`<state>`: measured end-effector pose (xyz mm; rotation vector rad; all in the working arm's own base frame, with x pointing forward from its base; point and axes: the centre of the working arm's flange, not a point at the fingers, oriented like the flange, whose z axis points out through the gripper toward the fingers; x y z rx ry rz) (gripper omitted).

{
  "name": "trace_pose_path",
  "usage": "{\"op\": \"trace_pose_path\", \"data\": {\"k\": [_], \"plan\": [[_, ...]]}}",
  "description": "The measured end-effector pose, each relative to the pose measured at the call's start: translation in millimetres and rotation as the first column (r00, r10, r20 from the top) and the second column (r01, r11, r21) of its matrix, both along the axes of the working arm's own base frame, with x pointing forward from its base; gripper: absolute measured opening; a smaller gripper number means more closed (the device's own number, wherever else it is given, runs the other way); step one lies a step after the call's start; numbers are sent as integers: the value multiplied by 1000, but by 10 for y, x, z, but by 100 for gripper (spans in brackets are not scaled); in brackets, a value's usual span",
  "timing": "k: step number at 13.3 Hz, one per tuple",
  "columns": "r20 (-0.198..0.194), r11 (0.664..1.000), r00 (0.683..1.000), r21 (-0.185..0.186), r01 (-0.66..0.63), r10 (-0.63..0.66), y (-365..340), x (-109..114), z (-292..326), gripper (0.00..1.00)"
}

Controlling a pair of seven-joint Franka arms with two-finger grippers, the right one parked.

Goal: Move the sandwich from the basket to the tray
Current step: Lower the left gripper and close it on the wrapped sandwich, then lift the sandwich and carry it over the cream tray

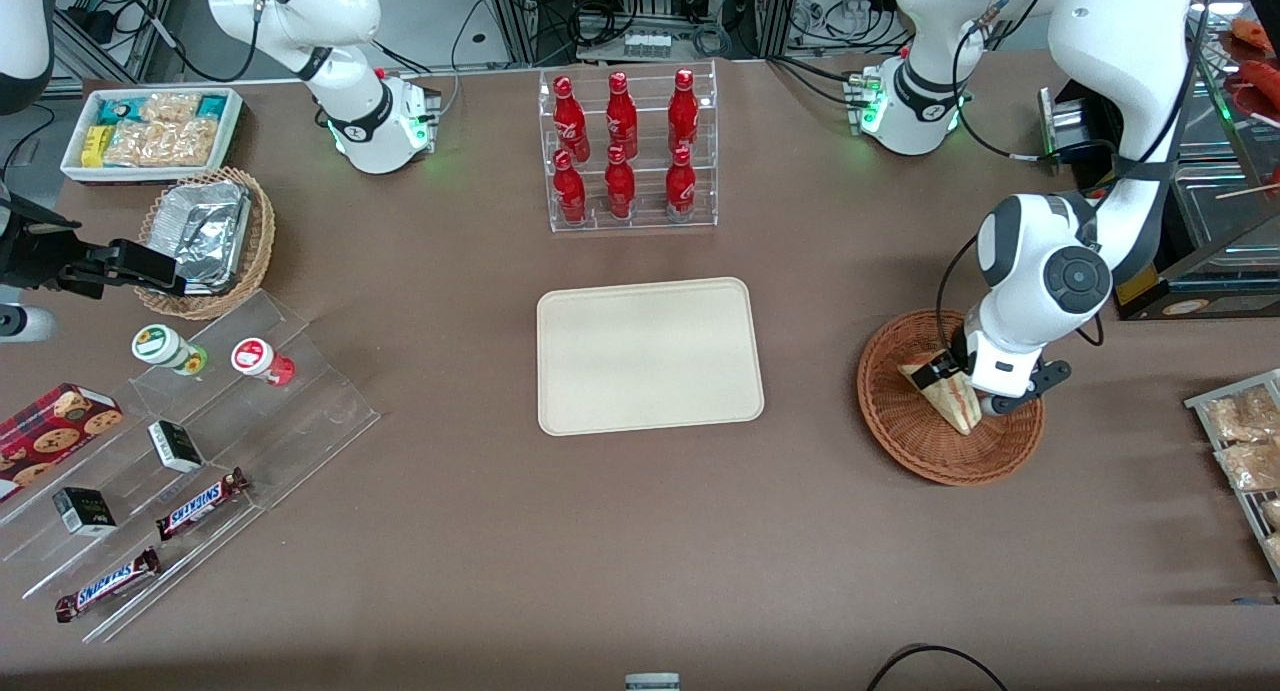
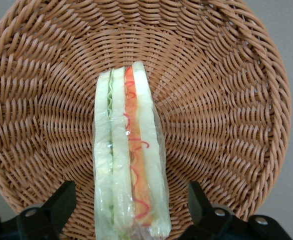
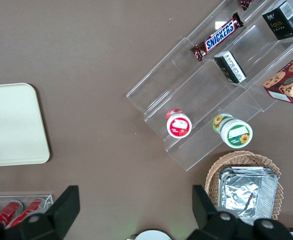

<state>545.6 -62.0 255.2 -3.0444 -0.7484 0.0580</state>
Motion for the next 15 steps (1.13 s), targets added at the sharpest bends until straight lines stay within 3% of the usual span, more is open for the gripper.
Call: {"op": "trace_pose_path", "data": {"k": [1, 2, 6, 10, 13, 15], "plan": [[6, 1000, 1000, -1, -7, 7, 0, 9, -12, 96], [13, 1000, 1000, -2, -21, 21, 1, 18, -29, 87], [21, 999, 999, -3, -34, 35, 9, 34, -75, 38], [30, 1000, 999, 2, -28, 28, 5, 98, 21, 27], [-20, 998, 1000, 54, 26, -25, -62, 259, 416, 22], [-25, 996, 998, 67, 65, -63, -297, 398, 837, 15]]}}
